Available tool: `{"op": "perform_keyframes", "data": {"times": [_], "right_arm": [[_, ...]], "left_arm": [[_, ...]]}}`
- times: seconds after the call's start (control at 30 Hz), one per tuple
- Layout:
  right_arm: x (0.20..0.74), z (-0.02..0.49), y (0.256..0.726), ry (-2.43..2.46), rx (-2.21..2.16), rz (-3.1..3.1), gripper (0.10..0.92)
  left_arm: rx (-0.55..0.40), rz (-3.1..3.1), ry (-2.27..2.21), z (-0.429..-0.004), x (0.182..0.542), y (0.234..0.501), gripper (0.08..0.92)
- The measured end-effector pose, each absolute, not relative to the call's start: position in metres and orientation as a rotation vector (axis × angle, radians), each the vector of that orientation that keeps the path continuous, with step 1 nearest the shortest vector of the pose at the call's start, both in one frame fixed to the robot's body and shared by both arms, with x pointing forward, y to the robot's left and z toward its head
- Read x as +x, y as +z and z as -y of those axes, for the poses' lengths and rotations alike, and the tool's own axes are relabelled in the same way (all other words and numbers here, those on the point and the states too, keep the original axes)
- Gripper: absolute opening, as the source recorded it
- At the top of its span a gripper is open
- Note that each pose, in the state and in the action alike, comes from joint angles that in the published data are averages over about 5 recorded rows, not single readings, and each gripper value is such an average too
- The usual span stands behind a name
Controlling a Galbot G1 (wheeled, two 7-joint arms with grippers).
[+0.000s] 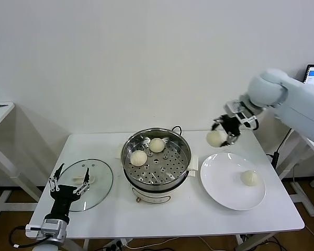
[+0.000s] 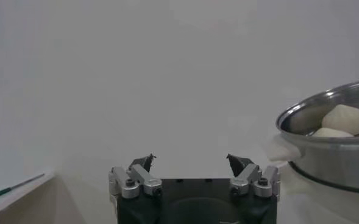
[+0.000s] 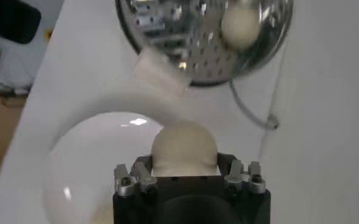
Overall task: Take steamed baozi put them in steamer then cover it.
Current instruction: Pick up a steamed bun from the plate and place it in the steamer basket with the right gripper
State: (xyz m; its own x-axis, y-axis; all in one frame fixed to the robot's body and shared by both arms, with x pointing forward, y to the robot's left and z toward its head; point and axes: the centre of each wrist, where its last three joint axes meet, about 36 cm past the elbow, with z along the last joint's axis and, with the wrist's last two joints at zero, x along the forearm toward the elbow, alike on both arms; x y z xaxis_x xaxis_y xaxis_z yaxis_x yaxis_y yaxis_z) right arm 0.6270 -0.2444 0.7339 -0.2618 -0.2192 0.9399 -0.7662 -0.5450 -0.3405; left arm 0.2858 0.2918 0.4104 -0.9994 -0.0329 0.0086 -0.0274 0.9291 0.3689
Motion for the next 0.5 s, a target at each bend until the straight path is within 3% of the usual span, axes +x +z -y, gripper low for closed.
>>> {"op": "perform_keyframes", "data": {"times": [0.23,0.5], "right_arm": [[0.625,0.168,0.742,2.142,1.760,0.916,0.712],[0.615,0.100,0.720,2.349,1.916,0.560,0.712]], "left_arm": [[0.051,3.074,-0.600,-0.296,0.287,0.413,0.823],[0.050,3.073,-0.608,-0.302,0.288,0.413,0.823]]}}
